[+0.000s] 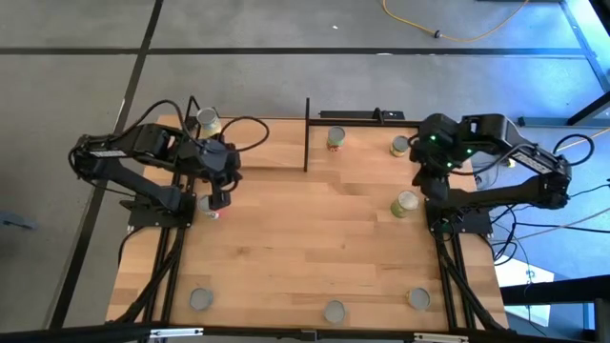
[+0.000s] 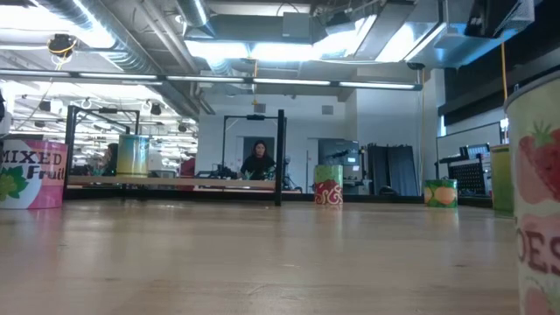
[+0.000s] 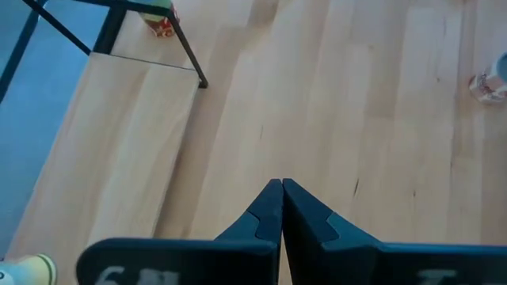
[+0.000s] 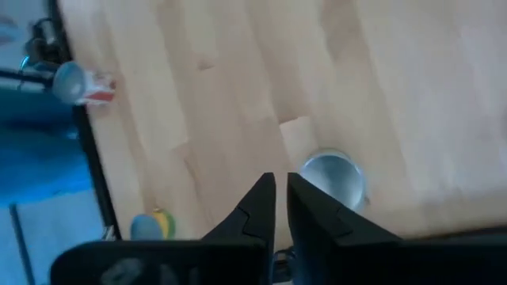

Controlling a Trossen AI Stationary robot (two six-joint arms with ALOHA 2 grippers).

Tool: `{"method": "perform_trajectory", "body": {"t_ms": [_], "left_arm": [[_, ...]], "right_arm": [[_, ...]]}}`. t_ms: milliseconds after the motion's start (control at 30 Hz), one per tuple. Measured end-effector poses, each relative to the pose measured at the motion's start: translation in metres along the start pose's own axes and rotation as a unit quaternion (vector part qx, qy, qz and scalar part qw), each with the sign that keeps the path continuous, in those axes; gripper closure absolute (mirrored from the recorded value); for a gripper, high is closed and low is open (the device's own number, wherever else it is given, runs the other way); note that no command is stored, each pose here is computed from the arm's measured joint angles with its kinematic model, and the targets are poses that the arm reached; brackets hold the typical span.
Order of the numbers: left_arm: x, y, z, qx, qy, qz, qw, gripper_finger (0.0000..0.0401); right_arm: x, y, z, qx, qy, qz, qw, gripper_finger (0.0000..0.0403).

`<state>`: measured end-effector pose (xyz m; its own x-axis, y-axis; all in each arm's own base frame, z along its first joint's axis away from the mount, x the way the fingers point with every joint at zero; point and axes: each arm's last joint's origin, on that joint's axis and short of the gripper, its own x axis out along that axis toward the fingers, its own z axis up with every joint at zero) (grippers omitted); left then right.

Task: Pick and place cans onto a shelf
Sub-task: Put the canned orange on the shelf

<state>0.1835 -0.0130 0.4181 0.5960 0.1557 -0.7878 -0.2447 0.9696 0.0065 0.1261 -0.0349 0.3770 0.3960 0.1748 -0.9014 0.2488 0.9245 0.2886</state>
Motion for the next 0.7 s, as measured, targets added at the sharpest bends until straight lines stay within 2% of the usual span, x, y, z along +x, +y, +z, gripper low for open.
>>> {"method": "perform_trajectory", "body": {"t_ms": [167,467,700], "left_arm": [[-0.0038,0.001,-0.0018,-0.001,-0.006,-0.002,1.0,0.0401],[-0.0065,0.0019,-0.0025,-0.006,-0.012,-0.002,1.0,0.0401],[-0.0063,0.0018,-0.0024,-0.008,-0.012,-0.002,1.0,0.0401]], "right_arm": [[0.0011,0.0015,0.0018,-0.02,0.001,0.031,0.999,0.0396],[0.0014,-0.0003,0.0014,0.006,0.005,0.001,1.0,0.0358],[0.0022,0.0001,0.0015,-0.039,0.005,0.012,0.999,0.0332]]}}
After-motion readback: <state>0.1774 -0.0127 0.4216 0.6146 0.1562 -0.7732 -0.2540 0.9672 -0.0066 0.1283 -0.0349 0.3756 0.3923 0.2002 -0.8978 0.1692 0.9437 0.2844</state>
